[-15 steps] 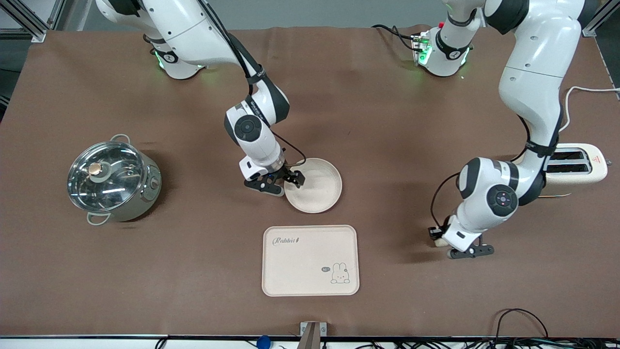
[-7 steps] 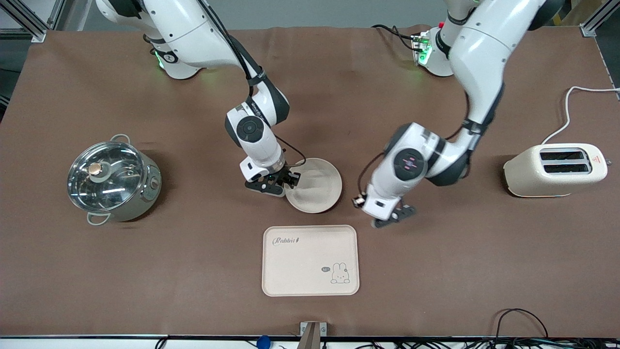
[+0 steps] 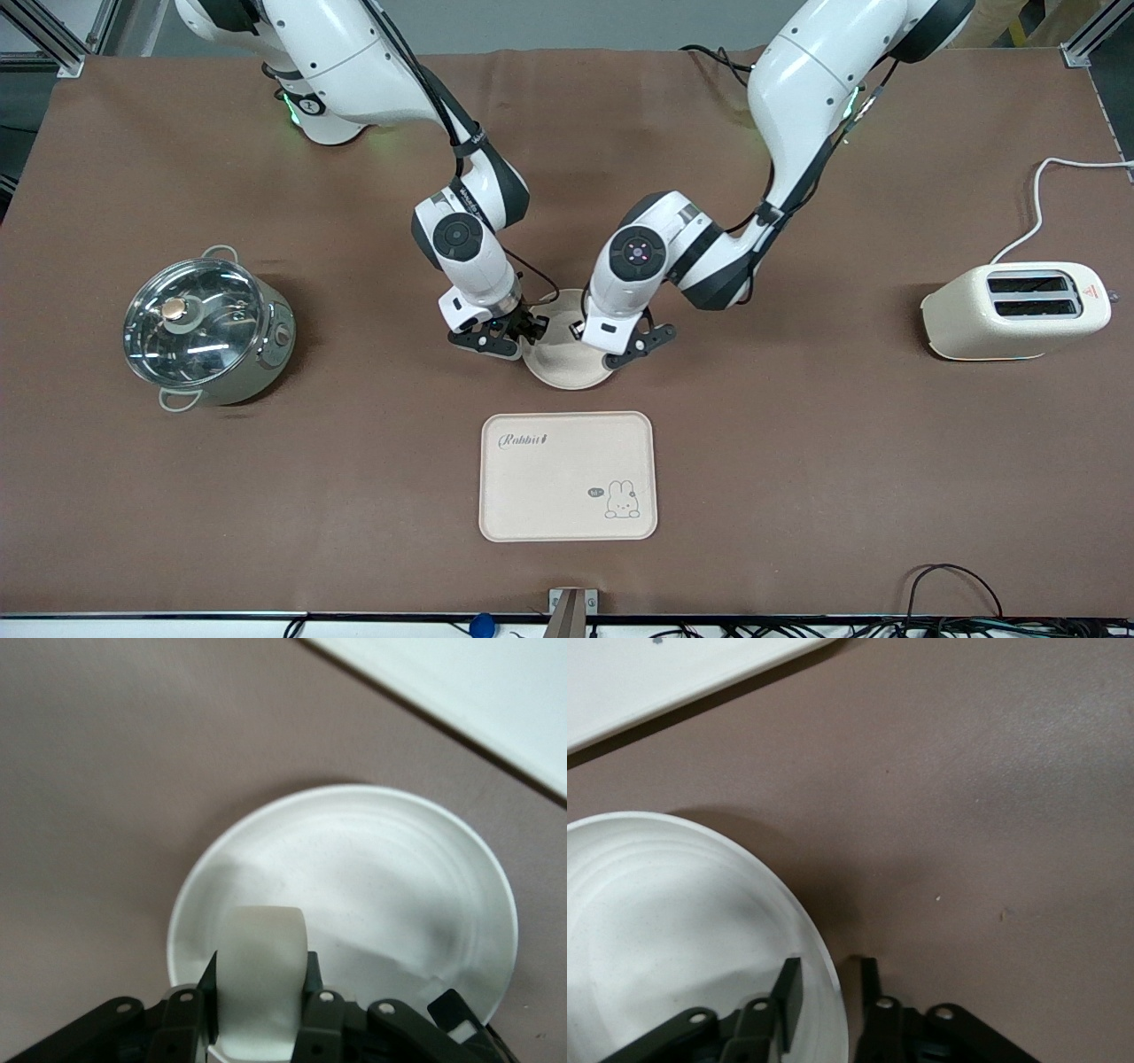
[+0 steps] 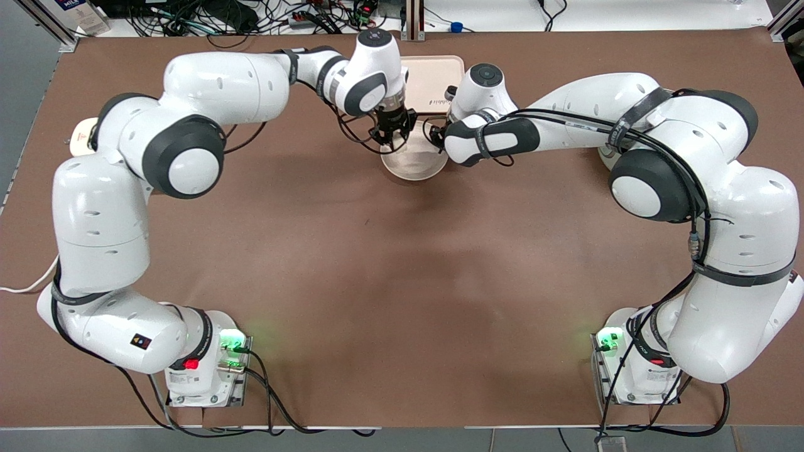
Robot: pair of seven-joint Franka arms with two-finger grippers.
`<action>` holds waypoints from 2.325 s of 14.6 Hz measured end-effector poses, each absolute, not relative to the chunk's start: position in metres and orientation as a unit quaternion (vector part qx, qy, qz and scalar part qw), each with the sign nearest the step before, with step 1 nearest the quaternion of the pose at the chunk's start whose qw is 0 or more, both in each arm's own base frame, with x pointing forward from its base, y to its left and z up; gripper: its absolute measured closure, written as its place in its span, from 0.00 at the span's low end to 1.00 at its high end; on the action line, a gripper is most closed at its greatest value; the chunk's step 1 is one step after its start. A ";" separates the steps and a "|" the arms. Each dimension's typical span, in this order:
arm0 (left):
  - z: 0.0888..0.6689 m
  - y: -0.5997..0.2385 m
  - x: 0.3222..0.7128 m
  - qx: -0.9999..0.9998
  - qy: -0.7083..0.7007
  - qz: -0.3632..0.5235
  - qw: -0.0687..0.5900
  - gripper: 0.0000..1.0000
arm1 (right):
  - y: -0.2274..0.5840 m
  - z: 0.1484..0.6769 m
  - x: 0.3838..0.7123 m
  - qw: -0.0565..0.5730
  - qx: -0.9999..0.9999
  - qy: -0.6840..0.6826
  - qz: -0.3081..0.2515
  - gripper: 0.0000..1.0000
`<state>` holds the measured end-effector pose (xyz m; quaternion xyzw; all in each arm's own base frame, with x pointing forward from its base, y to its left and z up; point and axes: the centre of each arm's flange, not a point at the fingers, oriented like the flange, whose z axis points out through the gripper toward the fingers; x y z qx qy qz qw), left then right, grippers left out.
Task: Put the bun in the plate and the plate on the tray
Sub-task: 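Lower the bun onto the plate and open the left gripper, then slide the plate onto the tray while the left gripper withdraws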
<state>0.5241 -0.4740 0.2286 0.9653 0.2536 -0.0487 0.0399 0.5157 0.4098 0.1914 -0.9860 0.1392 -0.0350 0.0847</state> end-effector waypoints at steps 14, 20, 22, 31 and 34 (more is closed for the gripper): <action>0.311 -0.437 0.594 0.955 0.284 0.013 0.089 0.00 | 0.412 0.200 0.518 0.088 -0.986 0.133 -0.044 0.95; 0.461 -0.314 0.631 0.980 0.181 0.068 0.046 0.00 | 0.411 0.269 0.548 0.123 -0.976 0.160 -0.079 0.95; 0.499 -0.266 0.634 0.986 0.146 0.073 0.025 0.00 | 0.411 0.290 0.564 0.138 -0.971 0.169 -0.095 0.95; 0.605 -0.111 0.609 0.998 0.006 0.055 -0.021 0.00 | 0.371 0.227 0.685 0.157 -0.950 0.230 -0.138 0.95; 0.620 -0.078 0.594 0.999 -0.005 0.044 -0.005 0.00 | 0.378 0.197 0.686 0.166 -0.948 0.228 -0.149 0.95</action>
